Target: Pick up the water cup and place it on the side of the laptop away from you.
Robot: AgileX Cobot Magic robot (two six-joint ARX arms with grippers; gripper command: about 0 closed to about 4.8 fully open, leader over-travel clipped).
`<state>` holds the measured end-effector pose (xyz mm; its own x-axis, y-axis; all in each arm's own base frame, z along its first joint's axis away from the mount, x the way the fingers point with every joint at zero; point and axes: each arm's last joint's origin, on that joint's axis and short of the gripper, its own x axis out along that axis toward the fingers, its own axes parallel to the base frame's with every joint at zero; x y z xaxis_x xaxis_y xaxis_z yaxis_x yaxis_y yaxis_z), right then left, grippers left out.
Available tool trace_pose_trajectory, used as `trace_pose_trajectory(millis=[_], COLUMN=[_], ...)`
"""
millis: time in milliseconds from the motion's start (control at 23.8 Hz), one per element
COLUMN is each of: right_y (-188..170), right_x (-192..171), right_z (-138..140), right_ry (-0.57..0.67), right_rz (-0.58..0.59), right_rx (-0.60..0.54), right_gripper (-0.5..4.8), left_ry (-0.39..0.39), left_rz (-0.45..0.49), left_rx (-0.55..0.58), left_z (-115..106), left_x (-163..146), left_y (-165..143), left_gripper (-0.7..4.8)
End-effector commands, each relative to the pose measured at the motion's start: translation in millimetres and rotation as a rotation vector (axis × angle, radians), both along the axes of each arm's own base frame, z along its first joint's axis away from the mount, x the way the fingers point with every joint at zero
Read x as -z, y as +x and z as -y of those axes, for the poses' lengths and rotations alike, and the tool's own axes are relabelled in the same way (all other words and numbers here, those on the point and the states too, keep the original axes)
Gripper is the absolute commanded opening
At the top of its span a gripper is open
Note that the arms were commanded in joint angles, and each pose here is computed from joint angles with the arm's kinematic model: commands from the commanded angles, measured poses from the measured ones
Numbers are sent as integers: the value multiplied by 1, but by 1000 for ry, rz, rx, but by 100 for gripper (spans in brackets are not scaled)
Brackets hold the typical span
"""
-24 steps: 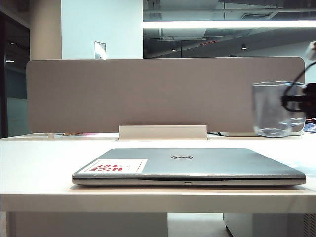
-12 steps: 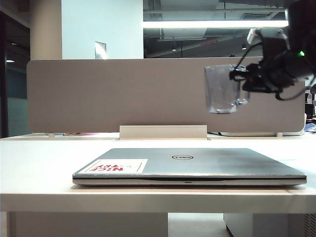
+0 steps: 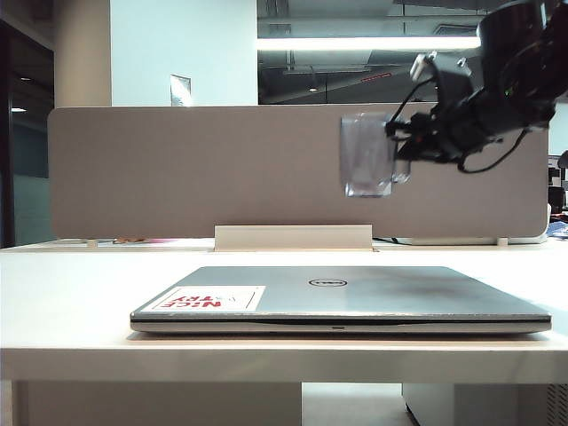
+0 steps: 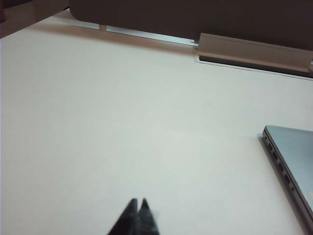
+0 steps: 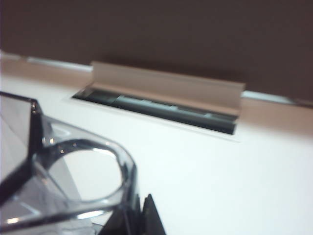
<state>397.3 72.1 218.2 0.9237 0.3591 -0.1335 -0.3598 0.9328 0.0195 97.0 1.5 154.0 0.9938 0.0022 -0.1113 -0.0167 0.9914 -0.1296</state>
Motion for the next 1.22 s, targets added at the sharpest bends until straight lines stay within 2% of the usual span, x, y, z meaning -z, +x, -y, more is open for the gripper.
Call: trace_pose_trajectory(millis=[42, 336, 504, 714, 1218], right_y=[14, 43, 58, 66, 80], right_x=[8, 24, 28, 29, 42], right_z=[-5, -13, -16, -20, -57], right_ry=[5, 2, 2, -19, -60], right_rz=[3, -28, -20, -8, 12], right_rx=[-69, -189, -181, -52, -44], right_gripper=[-3, -3, -3, -3, -3], left_ry=[-3, -3, -3, -3, -3], left_rz=[7, 1, -3, -3, -4], left_rx=[5, 4, 5, 4, 5], left_z=[0, 0, 0, 0, 0], left_x=[-1, -1, 0, 0, 0], left_y=[0, 0, 0, 0, 0], left_gripper=[-6, -6, -6, -6, -6])
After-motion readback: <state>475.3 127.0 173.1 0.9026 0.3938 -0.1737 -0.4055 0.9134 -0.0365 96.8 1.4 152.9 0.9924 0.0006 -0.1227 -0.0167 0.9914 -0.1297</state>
